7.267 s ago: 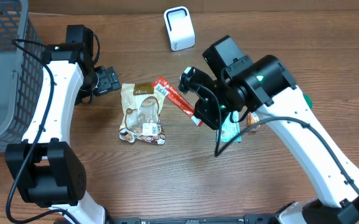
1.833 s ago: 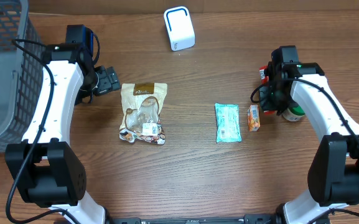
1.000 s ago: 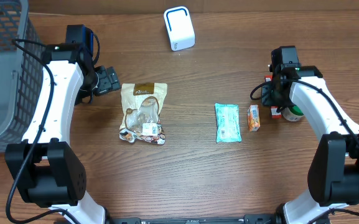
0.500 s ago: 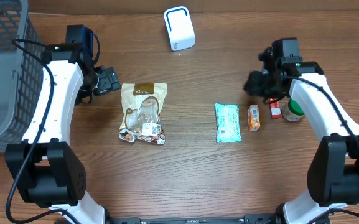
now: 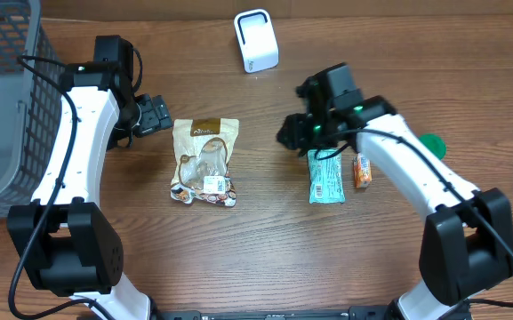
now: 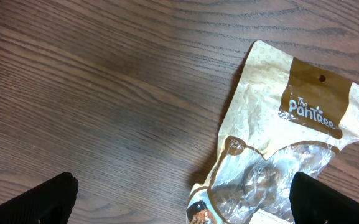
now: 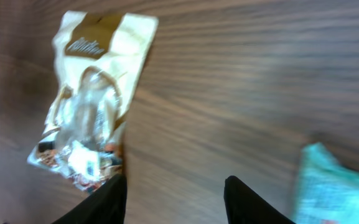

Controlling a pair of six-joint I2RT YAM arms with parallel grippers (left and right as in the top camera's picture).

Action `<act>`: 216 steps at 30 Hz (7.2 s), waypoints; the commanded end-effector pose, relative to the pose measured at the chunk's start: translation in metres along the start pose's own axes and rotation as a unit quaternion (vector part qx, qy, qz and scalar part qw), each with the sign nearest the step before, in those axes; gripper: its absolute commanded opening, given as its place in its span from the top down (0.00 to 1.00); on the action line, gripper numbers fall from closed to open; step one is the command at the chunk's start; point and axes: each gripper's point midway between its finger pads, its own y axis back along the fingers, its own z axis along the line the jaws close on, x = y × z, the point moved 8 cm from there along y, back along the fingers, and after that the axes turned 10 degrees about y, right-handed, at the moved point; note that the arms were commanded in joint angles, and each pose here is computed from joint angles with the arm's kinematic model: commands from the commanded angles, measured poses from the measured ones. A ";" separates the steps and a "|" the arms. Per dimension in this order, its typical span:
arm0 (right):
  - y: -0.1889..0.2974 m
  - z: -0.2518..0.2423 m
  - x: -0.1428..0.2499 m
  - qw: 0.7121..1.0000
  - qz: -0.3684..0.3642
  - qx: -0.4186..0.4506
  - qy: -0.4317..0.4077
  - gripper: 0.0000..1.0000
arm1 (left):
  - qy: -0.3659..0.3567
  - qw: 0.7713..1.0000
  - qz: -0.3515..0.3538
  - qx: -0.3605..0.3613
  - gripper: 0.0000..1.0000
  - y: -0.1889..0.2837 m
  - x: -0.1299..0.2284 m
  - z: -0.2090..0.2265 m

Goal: Scan the item barcode

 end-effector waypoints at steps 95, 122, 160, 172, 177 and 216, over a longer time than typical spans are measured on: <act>-0.003 0.012 0.005 0.998 0.006 0.054 -0.038 0.00 | -0.116 0.991 0.049 0.050 0.57 0.003 0.115 -0.050; -0.003 0.012 0.005 0.998 0.006 0.054 -0.038 0.00 | -0.057 0.987 0.140 0.052 0.13 -0.057 0.174 -0.048; -0.003 0.012 0.005 0.998 0.006 0.054 -0.038 0.00 | -0.073 0.979 0.188 0.002 0.71 -0.044 0.283 0.010; -0.003 0.012 0.005 0.998 0.006 0.054 -0.038 0.00 | -0.081 0.985 0.133 -0.074 0.71 -0.081 0.264 0.010; -0.003 0.012 0.005 0.998 0.006 0.054 -0.038 0.00 | -0.102 0.986 0.110 -0.075 0.70 -0.079 0.240 0.013; -0.003 0.012 0.005 0.998 0.006 0.054 -0.038 0.00 | -0.097 0.989 0.082 -0.079 0.84 -0.073 0.211 0.016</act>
